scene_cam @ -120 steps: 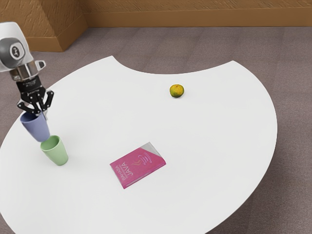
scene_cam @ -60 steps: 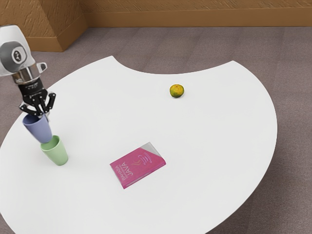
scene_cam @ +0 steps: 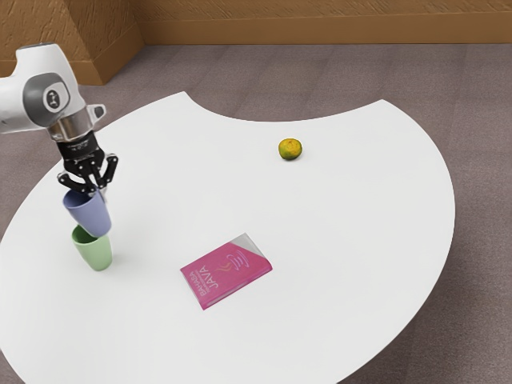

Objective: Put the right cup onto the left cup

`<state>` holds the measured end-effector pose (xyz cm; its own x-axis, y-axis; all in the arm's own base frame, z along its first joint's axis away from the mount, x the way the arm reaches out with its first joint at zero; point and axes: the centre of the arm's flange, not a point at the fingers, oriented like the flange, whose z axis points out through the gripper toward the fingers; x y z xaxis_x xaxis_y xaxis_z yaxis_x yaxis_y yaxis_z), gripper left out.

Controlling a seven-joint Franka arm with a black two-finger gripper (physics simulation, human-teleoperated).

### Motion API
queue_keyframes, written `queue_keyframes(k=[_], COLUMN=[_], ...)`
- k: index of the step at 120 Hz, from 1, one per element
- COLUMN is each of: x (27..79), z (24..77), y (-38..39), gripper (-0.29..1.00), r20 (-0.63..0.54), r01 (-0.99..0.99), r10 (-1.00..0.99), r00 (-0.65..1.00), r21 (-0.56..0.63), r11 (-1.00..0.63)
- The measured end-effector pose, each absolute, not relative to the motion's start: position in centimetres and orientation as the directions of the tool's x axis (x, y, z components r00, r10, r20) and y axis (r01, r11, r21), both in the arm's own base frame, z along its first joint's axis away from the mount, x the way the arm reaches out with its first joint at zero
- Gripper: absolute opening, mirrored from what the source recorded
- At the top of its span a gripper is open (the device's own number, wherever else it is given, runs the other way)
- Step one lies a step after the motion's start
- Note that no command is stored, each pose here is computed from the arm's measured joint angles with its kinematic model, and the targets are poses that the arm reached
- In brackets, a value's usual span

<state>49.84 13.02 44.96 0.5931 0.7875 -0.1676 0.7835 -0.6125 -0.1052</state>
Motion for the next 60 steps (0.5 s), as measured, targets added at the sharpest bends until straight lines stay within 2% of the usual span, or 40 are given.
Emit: queue_keyframes(k=[60], x=[49.0], z=[45.6], y=[14.8], gripper=[-0.08], r20=[-0.16], r01=[0.807], r10=[0.809], r00=[0.565], r21=[-0.094], r11=[-0.583])
